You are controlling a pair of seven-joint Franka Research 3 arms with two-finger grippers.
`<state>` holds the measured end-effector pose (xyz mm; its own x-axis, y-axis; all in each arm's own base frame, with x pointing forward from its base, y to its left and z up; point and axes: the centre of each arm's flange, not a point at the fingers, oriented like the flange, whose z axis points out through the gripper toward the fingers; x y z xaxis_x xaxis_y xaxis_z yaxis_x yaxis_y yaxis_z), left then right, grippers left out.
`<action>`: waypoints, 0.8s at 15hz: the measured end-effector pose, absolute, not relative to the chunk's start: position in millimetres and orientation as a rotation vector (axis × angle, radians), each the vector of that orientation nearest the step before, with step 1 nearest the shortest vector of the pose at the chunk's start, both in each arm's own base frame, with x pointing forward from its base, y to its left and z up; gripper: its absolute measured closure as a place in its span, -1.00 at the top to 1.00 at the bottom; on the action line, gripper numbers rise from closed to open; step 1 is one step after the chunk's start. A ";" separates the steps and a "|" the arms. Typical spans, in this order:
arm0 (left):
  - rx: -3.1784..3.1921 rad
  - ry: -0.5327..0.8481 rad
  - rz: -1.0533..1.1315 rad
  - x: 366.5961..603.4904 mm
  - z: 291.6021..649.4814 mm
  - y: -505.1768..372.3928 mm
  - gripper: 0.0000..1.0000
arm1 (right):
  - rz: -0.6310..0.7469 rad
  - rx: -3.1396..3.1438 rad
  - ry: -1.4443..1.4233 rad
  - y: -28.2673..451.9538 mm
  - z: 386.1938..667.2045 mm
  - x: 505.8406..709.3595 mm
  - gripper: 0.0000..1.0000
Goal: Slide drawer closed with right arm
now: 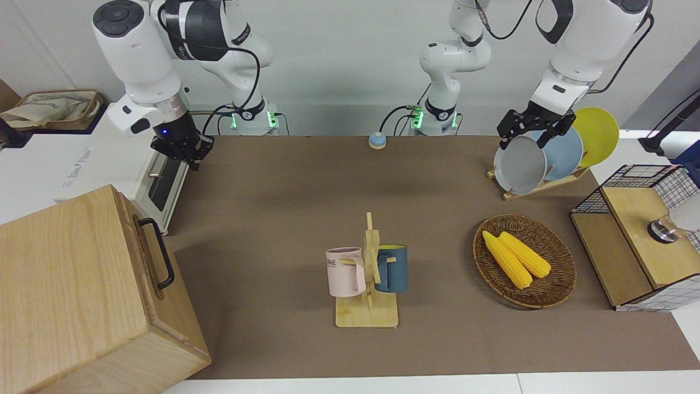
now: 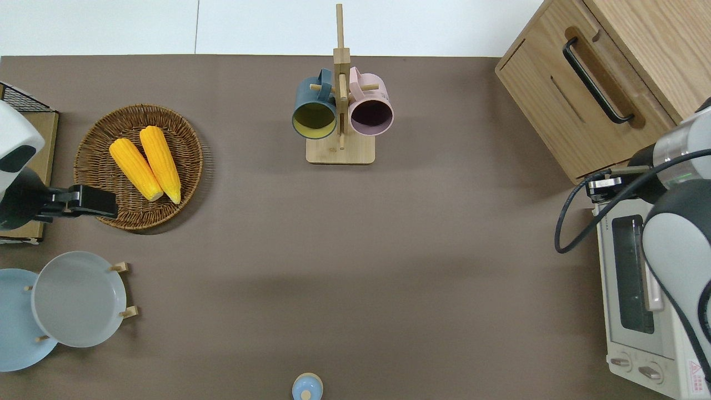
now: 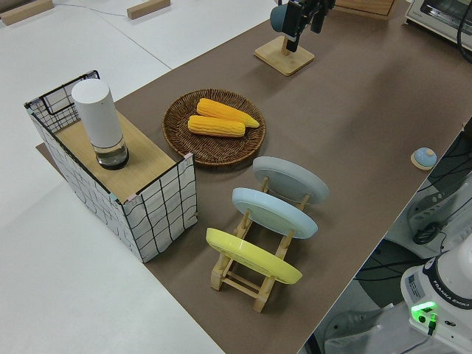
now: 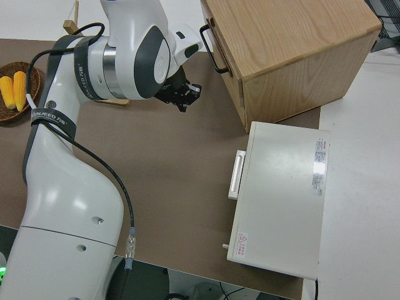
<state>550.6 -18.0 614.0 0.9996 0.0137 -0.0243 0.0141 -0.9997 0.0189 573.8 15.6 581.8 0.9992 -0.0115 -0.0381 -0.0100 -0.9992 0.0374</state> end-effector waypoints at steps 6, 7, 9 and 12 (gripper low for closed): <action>3.122 0.022 -0.038 550.6 614.0 -18.0 0.99 | -0.037 3.117 -0.002 23.5 604.1 569.4 -0.59; 3.122 0.022 -0.038 550.6 614.0 -18.0 1.00 | -0.038 3.123 -0.006 24.1 603.9 569.4 -0.44; 3.122 0.022 -0.038 550.6 614.0 -18.0 0.98 | -0.039 3.130 -0.009 25.0 603.7 569.5 -0.04; 3.122 0.022 -0.038 550.6 614.0 -18.0 0.99 | -0.049 3.129 0.011 32.7 600.1 570.8 0.55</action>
<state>550.6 -18.0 614.0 0.9996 0.0136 -0.0242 0.0140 -0.9997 0.0189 570.8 32.7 600.1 0.9995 0.0071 -0.0314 0.0074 -0.9999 0.0121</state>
